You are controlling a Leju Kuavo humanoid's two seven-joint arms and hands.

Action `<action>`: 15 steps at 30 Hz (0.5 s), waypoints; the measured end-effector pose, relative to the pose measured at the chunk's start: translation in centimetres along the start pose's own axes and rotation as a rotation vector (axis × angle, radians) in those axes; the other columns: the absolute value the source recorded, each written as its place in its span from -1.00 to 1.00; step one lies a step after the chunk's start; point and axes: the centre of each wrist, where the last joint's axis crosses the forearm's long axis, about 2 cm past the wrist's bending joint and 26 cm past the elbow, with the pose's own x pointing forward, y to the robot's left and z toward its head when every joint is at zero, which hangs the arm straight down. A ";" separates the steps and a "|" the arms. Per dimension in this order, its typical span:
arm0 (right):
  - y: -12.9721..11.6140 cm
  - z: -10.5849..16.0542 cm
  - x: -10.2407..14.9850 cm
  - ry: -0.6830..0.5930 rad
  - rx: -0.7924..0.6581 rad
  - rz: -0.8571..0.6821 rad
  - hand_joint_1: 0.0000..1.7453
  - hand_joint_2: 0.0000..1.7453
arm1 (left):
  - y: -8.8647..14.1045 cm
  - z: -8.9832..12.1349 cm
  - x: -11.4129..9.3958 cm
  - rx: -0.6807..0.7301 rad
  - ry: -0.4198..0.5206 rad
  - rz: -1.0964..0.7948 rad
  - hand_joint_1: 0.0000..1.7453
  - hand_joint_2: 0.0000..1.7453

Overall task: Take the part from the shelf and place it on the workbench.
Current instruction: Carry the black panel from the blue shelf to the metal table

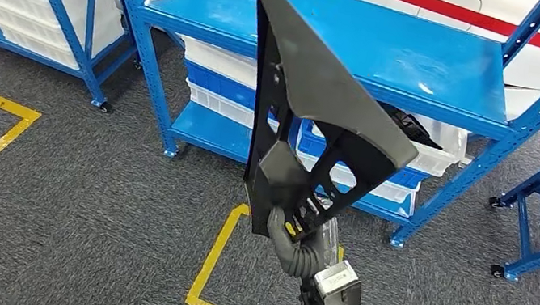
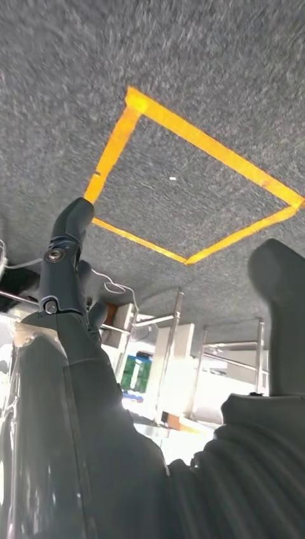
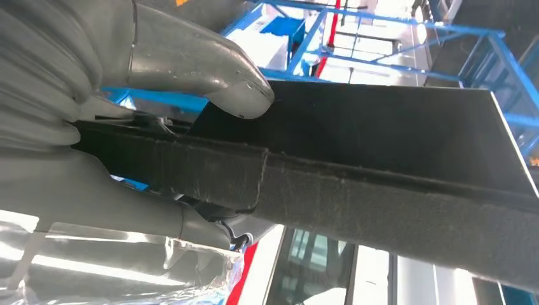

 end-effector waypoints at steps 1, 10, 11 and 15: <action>0.0 0.5 0.0 0.005 0.006 0.001 1.00 1.00 | -0.1 0.0 -0.1 0.006 -0.004 -0.026 -1.00 1.00; -0.5 4.0 0.3 0.056 0.032 0.019 1.00 1.00 | -2.5 0.5 -1.0 -0.011 -0.026 -0.155 -1.00 1.00; -0.5 4.0 0.3 0.056 0.032 0.019 1.00 1.00 | -2.4 0.5 -1.1 -0.011 -0.025 -0.157 -1.00 1.00; -0.4 4.0 0.5 0.055 0.037 0.012 1.00 1.00 | -2.5 0.5 -1.3 -0.029 -0.029 -0.206 -1.00 1.00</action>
